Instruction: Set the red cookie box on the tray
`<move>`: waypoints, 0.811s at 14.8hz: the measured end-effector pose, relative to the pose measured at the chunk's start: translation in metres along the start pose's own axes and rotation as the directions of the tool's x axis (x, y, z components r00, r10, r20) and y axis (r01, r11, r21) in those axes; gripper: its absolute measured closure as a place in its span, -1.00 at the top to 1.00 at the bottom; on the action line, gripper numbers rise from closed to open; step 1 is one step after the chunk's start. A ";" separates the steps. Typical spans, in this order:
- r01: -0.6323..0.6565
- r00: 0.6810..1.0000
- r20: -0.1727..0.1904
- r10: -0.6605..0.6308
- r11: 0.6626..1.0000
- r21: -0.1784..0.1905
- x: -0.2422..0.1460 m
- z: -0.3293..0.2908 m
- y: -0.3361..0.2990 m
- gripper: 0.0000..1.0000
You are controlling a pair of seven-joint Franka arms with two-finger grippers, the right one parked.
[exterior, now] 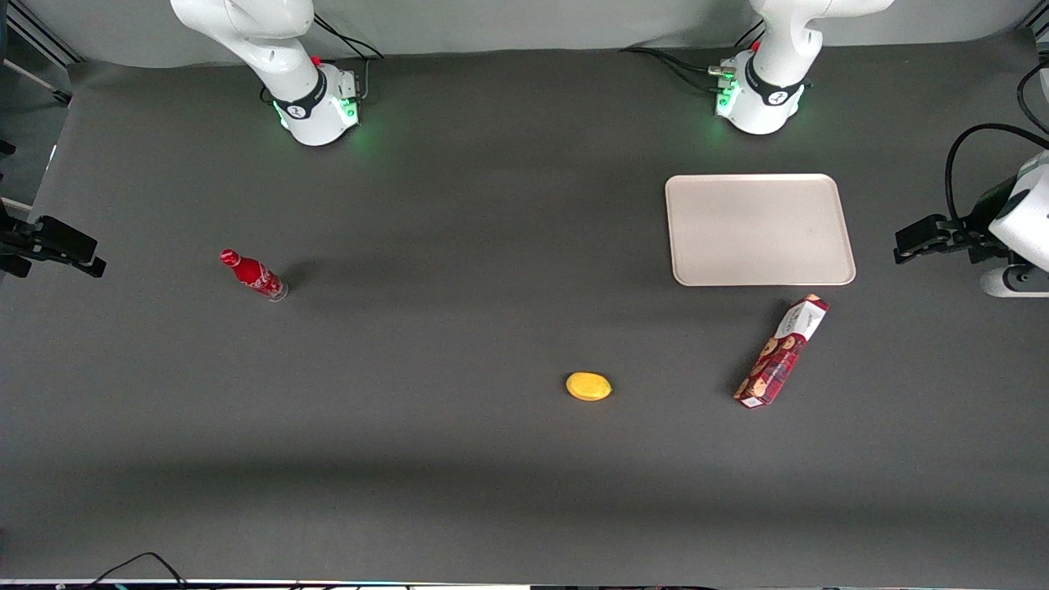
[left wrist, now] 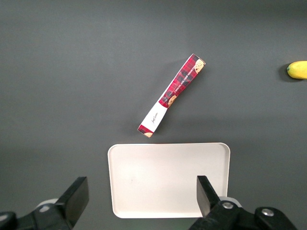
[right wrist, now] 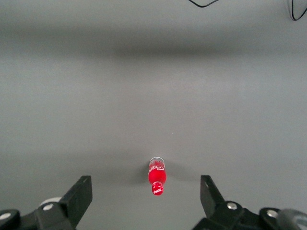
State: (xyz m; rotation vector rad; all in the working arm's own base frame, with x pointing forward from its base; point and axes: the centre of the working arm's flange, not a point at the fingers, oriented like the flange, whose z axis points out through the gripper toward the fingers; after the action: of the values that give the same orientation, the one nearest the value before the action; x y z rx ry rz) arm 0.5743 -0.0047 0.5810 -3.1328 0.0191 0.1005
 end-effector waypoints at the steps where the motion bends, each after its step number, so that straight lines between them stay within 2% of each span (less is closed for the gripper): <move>1: 0.000 1.000 0.000 0.000 1.000 0.000 0.000 0.000 0.000 1.00; 6: 0.000 1.000 0.000 0.000 1.000 0.002 0.000 0.000 0.000 1.00; 8: -0.007 1.000 0.013 0.007 1.000 0.002 0.003 0.008 0.000 1.00; 10: -0.072 0.996 0.045 0.072 0.997 -0.001 0.015 0.045 0.009 1.00; 12: -0.145 0.987 0.068 0.145 0.989 -0.007 0.028 0.110 0.026 1.00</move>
State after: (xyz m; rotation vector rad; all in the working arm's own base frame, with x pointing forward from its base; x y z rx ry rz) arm 0.5952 -0.0298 0.4694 -3.1245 0.2475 0.2089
